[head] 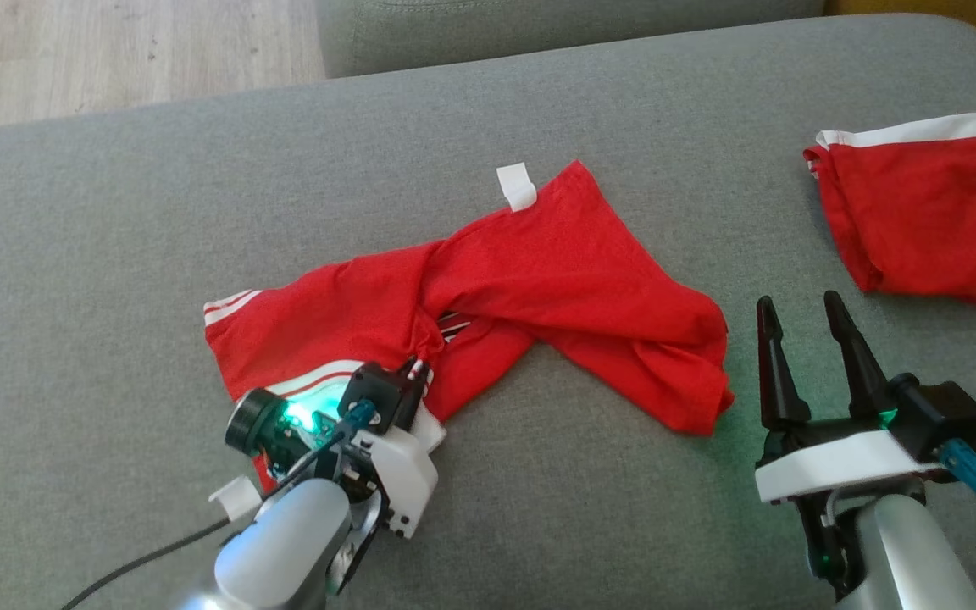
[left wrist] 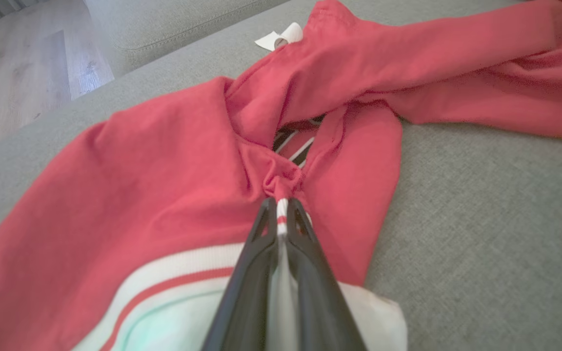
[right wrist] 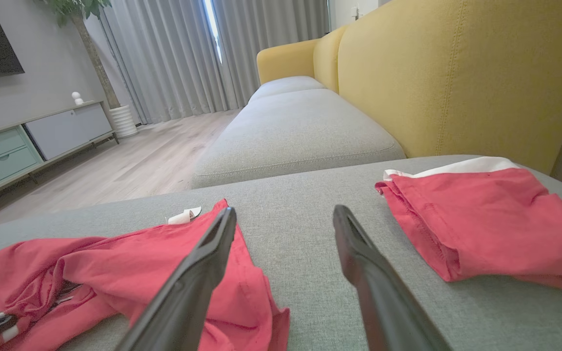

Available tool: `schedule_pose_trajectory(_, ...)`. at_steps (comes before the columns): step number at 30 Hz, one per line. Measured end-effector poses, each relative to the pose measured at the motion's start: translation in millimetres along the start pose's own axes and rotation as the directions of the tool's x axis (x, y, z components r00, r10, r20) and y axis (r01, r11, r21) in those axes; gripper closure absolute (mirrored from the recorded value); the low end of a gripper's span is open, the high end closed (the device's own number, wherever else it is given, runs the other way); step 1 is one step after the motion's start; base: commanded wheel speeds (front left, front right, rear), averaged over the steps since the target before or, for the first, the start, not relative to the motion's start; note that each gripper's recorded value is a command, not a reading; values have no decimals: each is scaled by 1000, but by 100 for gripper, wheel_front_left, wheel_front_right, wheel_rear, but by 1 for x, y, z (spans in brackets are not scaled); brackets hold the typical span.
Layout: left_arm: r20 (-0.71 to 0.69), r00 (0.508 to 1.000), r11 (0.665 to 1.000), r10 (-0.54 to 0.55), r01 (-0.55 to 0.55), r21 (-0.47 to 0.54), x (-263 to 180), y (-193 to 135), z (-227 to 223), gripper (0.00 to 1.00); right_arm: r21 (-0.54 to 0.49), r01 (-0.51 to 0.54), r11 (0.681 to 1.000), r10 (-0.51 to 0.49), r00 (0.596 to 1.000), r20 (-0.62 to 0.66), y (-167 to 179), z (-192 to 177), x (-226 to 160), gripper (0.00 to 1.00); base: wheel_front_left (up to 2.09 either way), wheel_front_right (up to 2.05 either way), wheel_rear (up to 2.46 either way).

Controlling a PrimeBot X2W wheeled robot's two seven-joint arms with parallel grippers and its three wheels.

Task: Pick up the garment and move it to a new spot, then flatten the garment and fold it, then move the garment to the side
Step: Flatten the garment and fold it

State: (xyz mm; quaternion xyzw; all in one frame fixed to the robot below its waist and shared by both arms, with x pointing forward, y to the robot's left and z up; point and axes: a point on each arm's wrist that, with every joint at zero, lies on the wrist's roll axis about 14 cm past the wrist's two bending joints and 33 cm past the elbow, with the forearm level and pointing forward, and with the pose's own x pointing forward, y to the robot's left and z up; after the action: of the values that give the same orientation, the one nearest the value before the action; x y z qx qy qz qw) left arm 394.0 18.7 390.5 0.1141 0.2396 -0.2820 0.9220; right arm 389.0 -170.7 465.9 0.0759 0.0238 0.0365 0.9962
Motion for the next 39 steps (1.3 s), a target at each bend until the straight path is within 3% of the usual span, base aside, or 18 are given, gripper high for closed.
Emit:
schedule_pose_trajectory(10, 72, 997, 1000, 26, -27, 12, -9, 12, 25, 100, 0, -13, 1000, 13, 1000, 15, 4, 5, 0, 0, 0, 0, 0)
schedule_pose_trajectory(25, 117, 992, 988, 51, -68, 140, -20, 86, 97, 100, 18, -9, 1000, 9, 1000, -4, 4, -1, 1, 0, 0, 0, 0)
schedule_pose_trajectory(32, 42, 997, 962, 60, -69, 263, -6, 126, 116, 100, 24, 5, 1000, -5, 1000, 3, -2, 1, 11, 0, 0, 0, 0)
schedule_pose_trajectory(39, -27, 989, 906, 145, -122, 405, 23, 182, 129, 100, 15, 0, 1000, 0, 1000, 4, -4, 0, 25, 0, 0, 0, 0)
